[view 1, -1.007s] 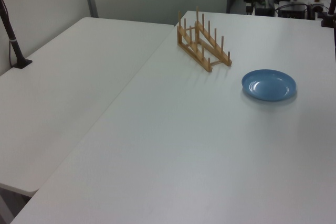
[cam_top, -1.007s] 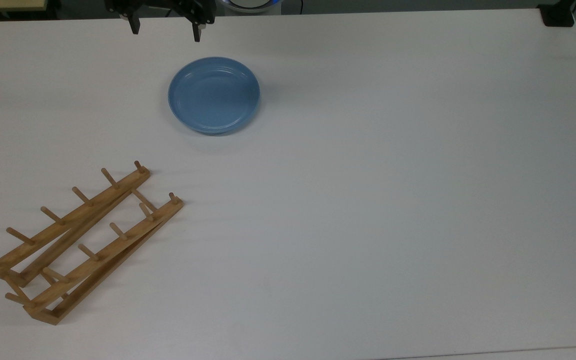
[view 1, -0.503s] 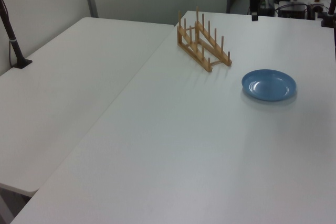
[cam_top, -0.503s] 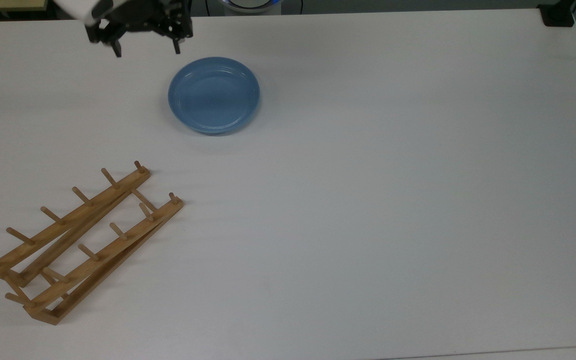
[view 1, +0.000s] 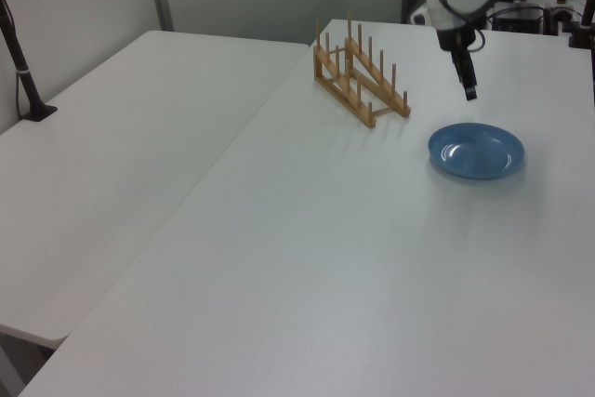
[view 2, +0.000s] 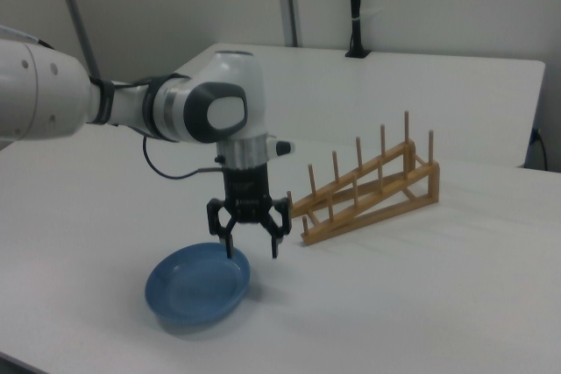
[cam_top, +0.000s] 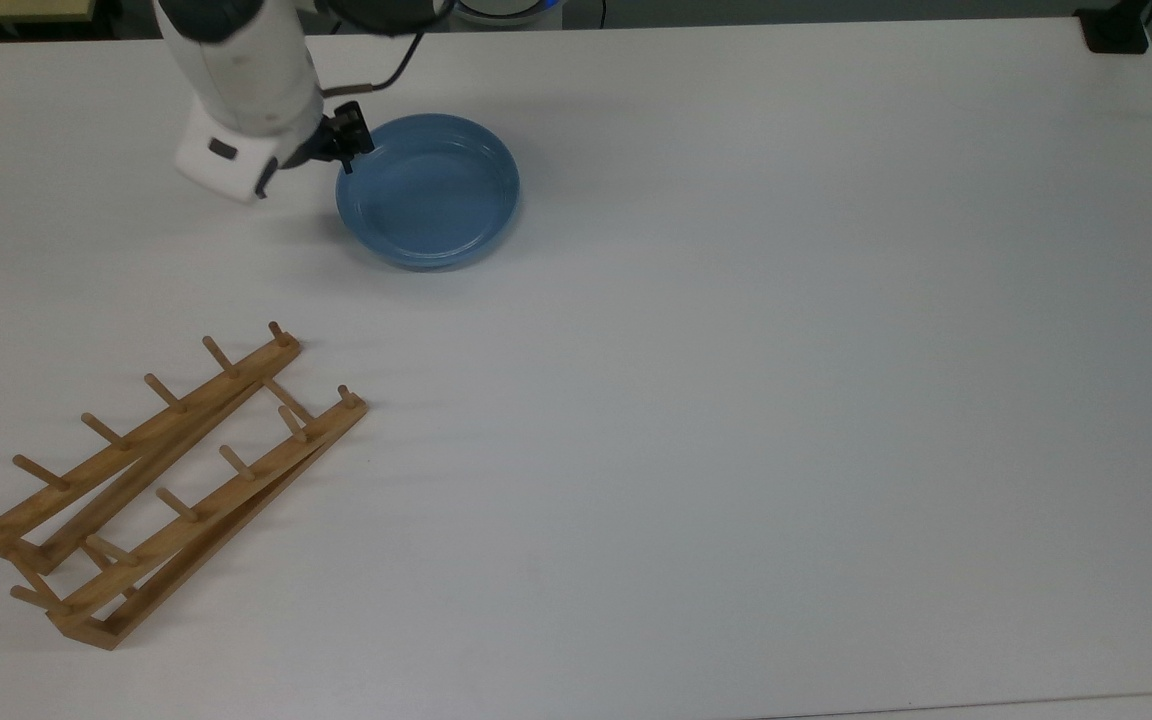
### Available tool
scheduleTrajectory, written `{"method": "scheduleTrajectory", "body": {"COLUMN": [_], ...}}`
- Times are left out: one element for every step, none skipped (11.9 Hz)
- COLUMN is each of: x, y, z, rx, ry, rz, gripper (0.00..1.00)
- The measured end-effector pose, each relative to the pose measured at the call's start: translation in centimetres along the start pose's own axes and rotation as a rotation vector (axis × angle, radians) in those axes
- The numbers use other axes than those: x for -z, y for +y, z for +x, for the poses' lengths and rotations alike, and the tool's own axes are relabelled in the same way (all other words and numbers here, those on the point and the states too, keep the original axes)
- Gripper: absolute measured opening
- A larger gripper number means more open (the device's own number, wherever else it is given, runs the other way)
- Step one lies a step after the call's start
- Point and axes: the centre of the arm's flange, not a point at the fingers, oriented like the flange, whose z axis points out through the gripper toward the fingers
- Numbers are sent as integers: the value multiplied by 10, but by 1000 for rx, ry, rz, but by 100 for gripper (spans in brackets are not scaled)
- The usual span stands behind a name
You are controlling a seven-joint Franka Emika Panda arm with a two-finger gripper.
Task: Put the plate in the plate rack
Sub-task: 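Lower the open gripper to the rim of the blue plate, then close the gripper on the plate rim and tilt the plate up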
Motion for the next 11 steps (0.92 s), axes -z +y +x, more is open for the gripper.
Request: {"method": "scheduleTrajectory", "body": {"x": [-15,-28,-37,-44,-49,-52,-54,-57,-59,-61,-60], "y": [-3,-5,-6,-6,-7,-8,-11,-14,-17,-18,-17], "z": [3,6,11,15,17,19,22,25,27,28,29], "rx": [13,26,38,44,46,50,57,64,69,72,71], "ry": [-29,-53,-66,-72,-77,-82,-87,-92,-96,-100,-98], "rz": [7,15,17,17,18,20,20,21,21,22,21], "gripper": [73,68,62,44,40,37,34,30,30,18,5]}}
